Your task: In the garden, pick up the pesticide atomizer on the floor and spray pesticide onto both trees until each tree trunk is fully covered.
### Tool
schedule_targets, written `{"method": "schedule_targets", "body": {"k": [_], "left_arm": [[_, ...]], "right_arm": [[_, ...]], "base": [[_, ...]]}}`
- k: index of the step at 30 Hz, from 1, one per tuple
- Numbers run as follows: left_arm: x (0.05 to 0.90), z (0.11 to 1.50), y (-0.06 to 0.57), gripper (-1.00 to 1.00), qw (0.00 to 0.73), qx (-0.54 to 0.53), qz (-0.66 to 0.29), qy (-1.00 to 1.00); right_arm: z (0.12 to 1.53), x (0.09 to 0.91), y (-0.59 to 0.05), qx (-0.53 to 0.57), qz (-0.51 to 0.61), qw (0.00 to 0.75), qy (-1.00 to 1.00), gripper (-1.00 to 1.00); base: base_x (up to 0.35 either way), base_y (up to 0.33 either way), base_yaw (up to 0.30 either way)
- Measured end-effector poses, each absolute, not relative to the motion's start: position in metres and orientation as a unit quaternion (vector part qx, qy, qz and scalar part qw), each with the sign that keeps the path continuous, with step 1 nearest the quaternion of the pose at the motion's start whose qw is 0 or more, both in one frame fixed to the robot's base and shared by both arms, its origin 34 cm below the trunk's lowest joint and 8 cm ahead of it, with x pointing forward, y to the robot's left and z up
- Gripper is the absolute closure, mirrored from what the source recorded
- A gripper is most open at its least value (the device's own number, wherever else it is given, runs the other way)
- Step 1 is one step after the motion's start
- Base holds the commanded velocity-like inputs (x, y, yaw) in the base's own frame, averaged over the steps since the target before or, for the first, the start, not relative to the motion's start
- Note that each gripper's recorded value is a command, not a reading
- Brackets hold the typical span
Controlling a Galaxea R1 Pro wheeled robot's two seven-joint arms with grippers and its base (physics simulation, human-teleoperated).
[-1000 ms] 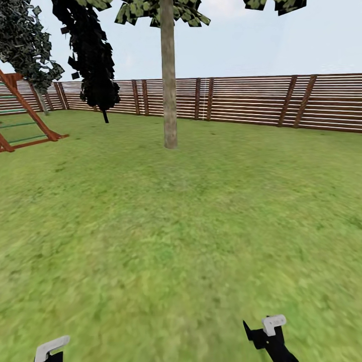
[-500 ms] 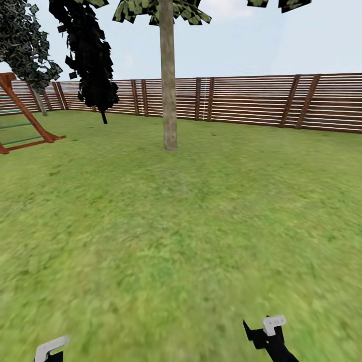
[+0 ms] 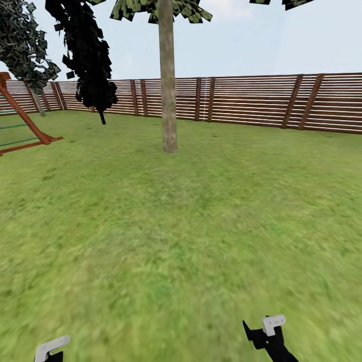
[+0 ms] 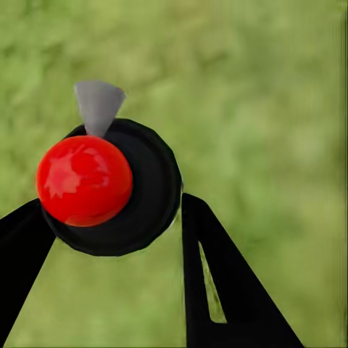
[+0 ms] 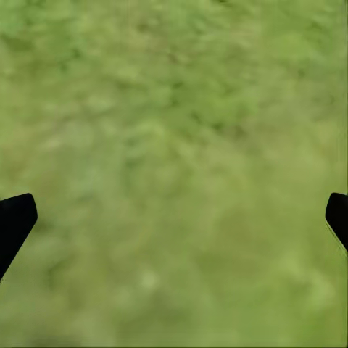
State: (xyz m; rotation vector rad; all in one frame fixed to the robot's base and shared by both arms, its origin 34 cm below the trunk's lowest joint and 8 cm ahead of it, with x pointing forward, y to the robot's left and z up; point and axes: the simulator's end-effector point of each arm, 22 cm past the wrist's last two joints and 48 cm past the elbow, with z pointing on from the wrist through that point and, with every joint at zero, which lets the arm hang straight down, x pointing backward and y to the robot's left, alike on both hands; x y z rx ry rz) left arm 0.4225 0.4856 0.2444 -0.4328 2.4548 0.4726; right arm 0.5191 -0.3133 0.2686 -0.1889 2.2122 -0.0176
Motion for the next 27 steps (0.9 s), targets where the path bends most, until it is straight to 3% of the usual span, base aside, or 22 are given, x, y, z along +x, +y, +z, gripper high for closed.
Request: {"method": "schedule_targets", "body": {"k": [27], "left_arm": [[0.4221, 0.2443, 0.4856, 1.00, 0.297, -0.163, 0.178, 0.924]], "right_arm": [[0.2686, 0.5192, -0.3133, -0.076, -0.007, 0.445, 0.892, -1.00]], "base": [[0.341, 0.000, 0.000]]}}
